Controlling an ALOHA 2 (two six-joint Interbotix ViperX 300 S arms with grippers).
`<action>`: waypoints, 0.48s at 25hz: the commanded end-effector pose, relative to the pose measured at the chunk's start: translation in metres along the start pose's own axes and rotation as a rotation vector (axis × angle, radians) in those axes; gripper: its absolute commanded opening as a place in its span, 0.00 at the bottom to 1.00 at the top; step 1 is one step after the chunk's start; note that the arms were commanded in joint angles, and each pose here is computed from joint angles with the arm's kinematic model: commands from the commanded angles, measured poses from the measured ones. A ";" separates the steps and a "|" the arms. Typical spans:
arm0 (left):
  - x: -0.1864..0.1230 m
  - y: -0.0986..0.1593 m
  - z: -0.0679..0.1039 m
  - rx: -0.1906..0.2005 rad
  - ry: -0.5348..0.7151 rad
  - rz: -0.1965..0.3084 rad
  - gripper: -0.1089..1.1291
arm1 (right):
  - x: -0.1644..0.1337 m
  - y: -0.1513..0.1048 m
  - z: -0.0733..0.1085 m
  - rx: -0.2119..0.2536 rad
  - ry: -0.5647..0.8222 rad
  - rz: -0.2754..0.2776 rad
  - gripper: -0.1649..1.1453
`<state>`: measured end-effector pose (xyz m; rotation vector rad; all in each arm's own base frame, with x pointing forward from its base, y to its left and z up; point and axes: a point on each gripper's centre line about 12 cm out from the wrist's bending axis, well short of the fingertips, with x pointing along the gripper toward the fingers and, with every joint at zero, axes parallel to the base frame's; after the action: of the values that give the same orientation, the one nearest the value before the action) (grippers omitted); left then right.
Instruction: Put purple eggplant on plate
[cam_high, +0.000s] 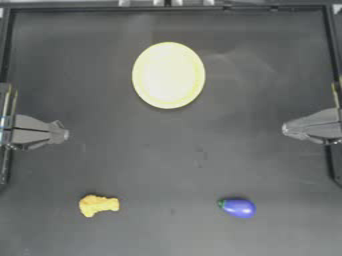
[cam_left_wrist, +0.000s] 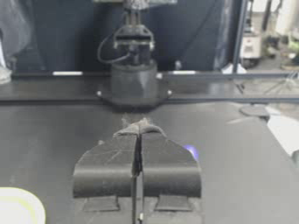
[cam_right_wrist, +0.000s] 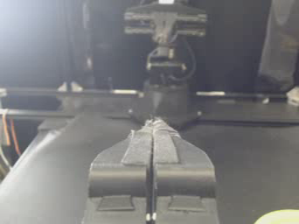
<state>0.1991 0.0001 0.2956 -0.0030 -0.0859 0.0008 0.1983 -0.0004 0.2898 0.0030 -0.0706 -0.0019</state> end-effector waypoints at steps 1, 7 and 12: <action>0.002 0.000 0.010 0.006 -0.029 -0.002 0.09 | 0.002 0.000 0.011 -0.006 -0.032 0.002 0.09; 0.004 0.000 0.011 0.012 -0.014 -0.002 0.17 | 0.003 0.000 0.012 -0.006 0.002 0.002 0.22; 0.003 0.000 0.010 0.011 -0.006 -0.002 0.49 | 0.004 0.001 0.012 -0.021 0.023 0.004 0.40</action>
<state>0.2000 0.0001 0.2962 0.0062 -0.0690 0.0010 0.1993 -0.0003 0.2917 -0.0106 -0.0261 -0.0009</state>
